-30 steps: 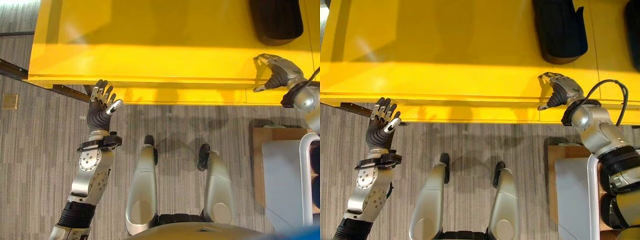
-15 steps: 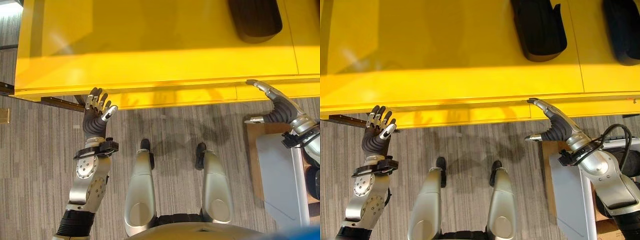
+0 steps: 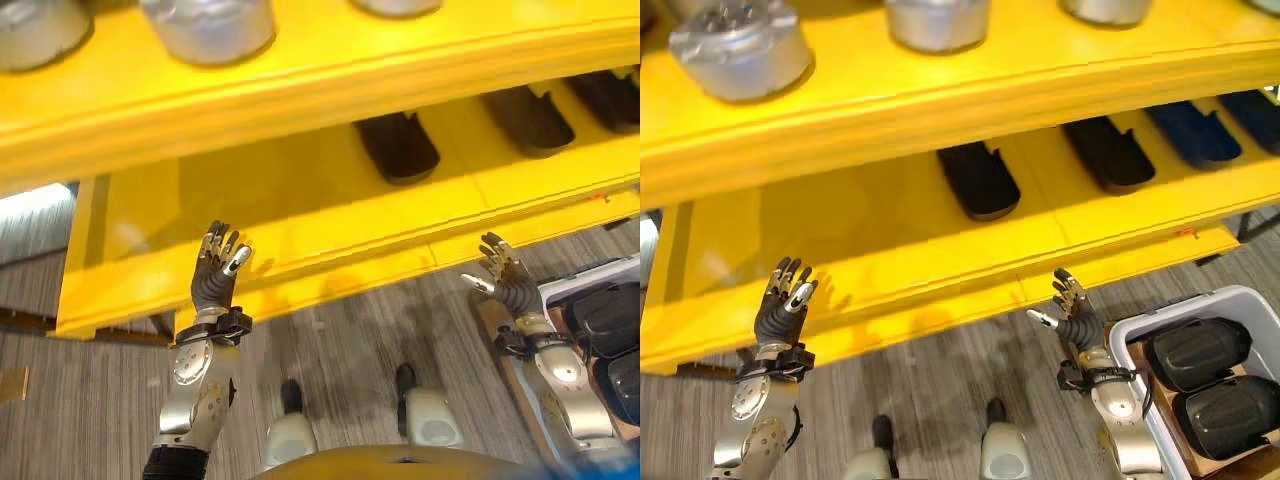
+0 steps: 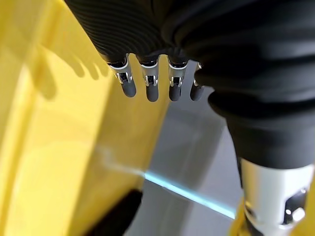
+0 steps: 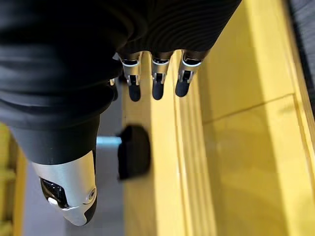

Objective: Move parts from the plastic box to the shelf.

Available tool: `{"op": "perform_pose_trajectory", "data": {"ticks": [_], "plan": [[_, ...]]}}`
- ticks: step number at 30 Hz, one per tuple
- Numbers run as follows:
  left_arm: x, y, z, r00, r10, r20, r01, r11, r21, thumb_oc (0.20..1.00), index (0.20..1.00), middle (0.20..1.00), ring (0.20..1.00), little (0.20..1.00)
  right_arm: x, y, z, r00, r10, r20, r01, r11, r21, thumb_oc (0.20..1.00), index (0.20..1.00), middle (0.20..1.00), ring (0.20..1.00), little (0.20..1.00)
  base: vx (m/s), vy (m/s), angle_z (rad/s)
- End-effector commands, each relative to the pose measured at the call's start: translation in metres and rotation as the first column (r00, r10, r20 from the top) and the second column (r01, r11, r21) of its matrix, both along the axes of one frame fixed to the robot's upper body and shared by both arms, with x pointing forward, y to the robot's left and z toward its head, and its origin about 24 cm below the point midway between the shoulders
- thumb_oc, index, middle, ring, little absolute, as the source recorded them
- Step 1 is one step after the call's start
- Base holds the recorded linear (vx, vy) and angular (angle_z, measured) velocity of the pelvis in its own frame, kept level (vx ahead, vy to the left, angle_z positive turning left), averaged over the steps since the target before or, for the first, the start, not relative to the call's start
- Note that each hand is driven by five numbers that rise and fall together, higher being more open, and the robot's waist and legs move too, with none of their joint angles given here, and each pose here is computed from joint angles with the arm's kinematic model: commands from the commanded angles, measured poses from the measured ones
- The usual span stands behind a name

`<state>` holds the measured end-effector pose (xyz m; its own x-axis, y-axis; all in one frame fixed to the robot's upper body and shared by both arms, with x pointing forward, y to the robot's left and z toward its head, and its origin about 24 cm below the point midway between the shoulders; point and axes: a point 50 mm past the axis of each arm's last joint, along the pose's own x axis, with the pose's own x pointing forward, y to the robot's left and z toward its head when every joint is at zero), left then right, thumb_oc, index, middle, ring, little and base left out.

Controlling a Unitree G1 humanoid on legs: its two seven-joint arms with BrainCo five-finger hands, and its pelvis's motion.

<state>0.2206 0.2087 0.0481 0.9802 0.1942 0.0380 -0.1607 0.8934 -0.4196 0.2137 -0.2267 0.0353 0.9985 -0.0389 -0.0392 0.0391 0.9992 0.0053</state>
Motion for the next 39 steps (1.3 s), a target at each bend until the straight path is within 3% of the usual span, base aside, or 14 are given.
{"op": "perform_pose_trajectory", "data": {"ticks": [1,9,12,19,32,39], "plan": [[0.002,0.003,0.004,0.999,-0.026,0.032,0.025,0.999,0.035,1.000,1.000,1.000,1.000,1.000,0.003,-0.003,0.030,0.980,-0.067,0.187,0.052,0.995,0.084,1.000,1.000,1.000,1.000,1.000,0.03,-0.087,-0.17],[0.001,-0.008,-0.007,0.998,-0.057,-0.002,0.057,0.998,0.023,1.000,1.000,1.000,1.000,1.000,-0.008,-0.017,0.031,0.971,-0.138,0.197,0.141,0.990,-0.001,1.000,1.000,1.000,1.000,1.000,0.02,-0.127,-0.16],[0.000,-0.008,-0.006,0.999,-0.045,0.004,0.045,0.998,0.042,1.000,1.000,1.000,1.000,1.000,0.000,-0.006,0.028,0.976,-0.108,0.187,0.111,0.994,-0.006,1.000,1.000,1.000,1.000,1.000,0.04,0.026,-0.34],[-0.002,-0.007,0.000,0.997,-0.060,0.042,0.058,0.997,0.046,1.000,1.000,1.000,1.000,1.000,0.009,0.010,0.026,0.984,-0.035,0.172,0.031,0.999,0.026,1.000,1.000,1.000,1.000,1.000,0.03,0.094,-1.17],[-0.016,0.024,-0.014,0.996,0.024,-0.083,-0.010,0.986,0.166,1.000,1.000,1.000,1.000,1.000,0.003,0.018,0.006,0.997,-0.020,0.081,0.016,0.999,0.041,1.000,1.000,1.000,1.000,1.000,-0.01,0.208,-1.30],[-0.017,0.018,-0.020,0.994,0.017,-0.106,-0.003,0.991,0.133,1.000,1.000,1.000,1.000,1.000,0.002,0.014,0.005,0.997,-0.034,0.067,0.032,0.999,0.038,1.000,1.000,1.000,1.000,1.000,0.03,-0.011,-0.61]]}}
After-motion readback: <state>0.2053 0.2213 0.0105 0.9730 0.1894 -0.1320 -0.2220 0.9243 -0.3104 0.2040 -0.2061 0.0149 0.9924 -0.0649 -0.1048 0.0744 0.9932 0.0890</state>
